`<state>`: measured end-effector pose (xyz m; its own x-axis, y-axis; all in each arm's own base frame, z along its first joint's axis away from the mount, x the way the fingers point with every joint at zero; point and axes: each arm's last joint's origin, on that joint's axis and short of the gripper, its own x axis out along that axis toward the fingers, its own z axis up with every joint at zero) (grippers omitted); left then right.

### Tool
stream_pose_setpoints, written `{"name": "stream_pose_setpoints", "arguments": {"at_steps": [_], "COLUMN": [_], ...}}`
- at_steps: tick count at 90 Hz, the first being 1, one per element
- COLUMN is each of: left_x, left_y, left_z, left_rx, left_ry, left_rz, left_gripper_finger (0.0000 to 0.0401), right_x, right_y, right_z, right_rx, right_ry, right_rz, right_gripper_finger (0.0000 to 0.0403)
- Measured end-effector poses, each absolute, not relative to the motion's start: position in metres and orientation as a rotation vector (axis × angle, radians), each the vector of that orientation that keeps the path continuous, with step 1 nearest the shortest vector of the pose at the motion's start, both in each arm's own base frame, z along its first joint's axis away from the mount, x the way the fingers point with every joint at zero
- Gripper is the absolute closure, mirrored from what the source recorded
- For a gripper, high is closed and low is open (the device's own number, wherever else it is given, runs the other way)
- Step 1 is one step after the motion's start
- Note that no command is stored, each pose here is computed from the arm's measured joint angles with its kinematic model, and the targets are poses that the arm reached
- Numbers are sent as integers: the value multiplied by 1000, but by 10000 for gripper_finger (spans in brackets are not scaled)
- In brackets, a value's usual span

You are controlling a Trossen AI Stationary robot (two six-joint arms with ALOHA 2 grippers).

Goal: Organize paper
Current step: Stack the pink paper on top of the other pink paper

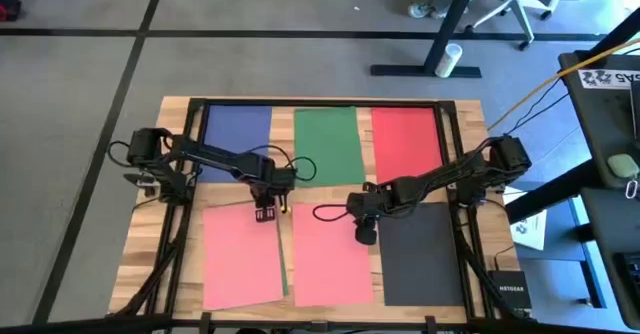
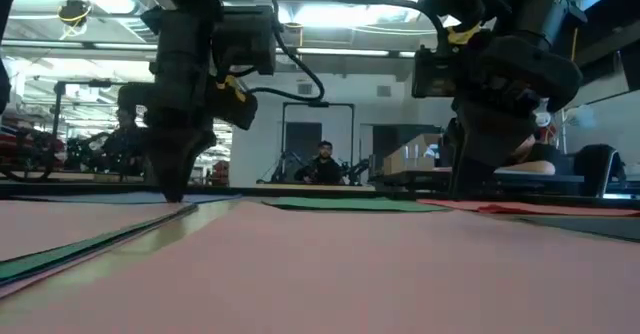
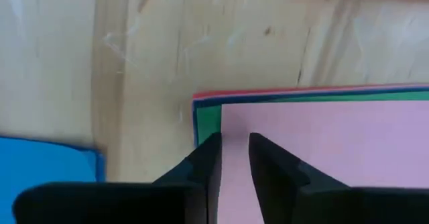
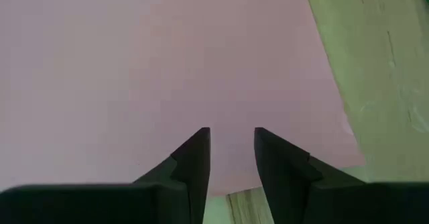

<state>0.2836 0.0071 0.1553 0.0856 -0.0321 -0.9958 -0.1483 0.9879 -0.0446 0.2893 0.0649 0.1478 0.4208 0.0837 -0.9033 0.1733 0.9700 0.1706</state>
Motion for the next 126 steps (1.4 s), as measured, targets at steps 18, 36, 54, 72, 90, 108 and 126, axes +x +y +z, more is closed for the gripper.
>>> {"name": "stream_pose_setpoints", "arguments": {"at_steps": [18, 36, 54, 72, 90, 108, 126], "left_x": [283, 283, 284, 284, 285, 282, 282], "left_y": [9, 7, 7, 7, 7, 4, 3], "left_z": [155, 155, 154, 147, 147, 146, 146], "left_rx": [-96, -104, -144, -166, -138, -143, -88], "left_ry": [1484, 1485, 1472, 1444, 1433, 1461, 1467], "left_rz": [97, 104, 140, 157, 129, 91, 44], "left_gripper_finger": [341, 341, 341, 341, 341, 341, 342], "right_x": [289, 289, 289, 289, 289, 289, 289], "right_y": [65, 65, 65, 65, 65, 65, 65], "right_z": [148, 148, 148, 148, 148, 148, 148], "right_rx": [253, 241, 241, 242, 242, 241, 241], "right_ry": [1139, 1139, 1139, 1139, 1139, 1138, 1139], "right_rz": [-57, -49, -50, -49, -50, -49, -49], "right_gripper_finger": [297, 297, 297, 297, 297, 297, 297]}}
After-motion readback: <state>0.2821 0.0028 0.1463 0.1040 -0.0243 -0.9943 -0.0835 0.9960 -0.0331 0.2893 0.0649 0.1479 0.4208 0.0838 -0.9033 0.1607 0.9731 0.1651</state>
